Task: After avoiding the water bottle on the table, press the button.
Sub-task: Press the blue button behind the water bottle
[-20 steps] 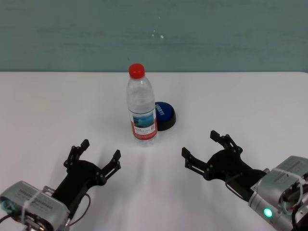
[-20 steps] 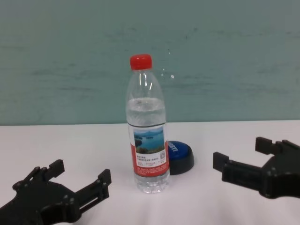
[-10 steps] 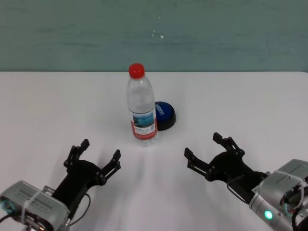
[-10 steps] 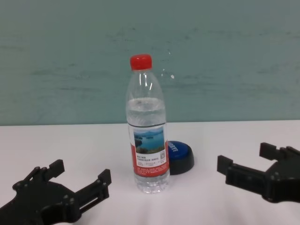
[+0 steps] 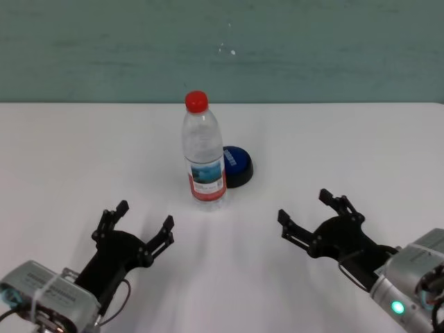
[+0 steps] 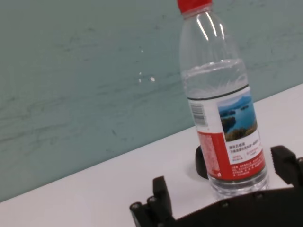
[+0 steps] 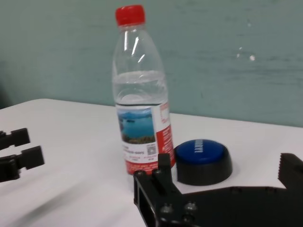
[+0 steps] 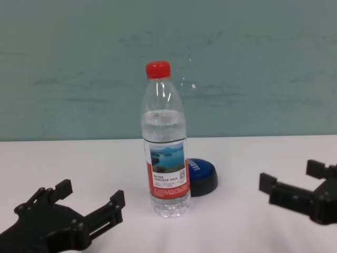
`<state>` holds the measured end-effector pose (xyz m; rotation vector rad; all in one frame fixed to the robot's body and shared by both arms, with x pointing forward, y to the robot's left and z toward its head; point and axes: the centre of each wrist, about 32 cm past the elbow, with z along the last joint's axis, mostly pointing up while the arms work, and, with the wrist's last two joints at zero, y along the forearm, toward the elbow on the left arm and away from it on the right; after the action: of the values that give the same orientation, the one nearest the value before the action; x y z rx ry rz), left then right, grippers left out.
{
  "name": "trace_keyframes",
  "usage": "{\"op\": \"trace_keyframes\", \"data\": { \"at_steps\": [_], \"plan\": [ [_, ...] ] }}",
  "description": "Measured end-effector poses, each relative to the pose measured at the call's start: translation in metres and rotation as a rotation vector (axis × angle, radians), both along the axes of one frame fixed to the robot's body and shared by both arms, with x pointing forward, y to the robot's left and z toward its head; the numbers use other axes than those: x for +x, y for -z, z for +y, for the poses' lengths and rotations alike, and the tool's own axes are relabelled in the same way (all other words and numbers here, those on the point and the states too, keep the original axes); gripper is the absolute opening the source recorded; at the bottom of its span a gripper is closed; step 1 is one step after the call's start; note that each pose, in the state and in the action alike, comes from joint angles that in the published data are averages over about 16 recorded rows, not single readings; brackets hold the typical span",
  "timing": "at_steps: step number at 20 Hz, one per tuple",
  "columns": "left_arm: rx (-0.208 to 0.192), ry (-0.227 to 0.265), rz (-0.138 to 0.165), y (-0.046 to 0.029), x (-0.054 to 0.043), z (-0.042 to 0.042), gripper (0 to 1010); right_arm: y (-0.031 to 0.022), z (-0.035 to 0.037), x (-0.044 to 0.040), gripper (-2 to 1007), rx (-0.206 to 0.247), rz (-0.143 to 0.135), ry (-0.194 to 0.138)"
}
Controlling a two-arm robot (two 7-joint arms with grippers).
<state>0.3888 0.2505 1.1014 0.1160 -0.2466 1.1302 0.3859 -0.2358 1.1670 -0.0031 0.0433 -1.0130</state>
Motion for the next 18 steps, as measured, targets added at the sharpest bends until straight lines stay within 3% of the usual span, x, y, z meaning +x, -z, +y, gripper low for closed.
{"op": "trace_keyframes", "data": {
  "at_steps": [10, 18],
  "plan": [
    [0.0, 0.0, 0.0, 0.0, 0.0, 0.0, 1000, -0.004, -0.0147, -0.0001, 1004, -0.012, -0.009, 0.037],
    [0.0, 0.0, 0.0, 0.0, 0.0, 0.0, 1000, -0.003, -0.0207, -0.0018, 1004, -0.022, 0.0, 0.05]
  ]
}}
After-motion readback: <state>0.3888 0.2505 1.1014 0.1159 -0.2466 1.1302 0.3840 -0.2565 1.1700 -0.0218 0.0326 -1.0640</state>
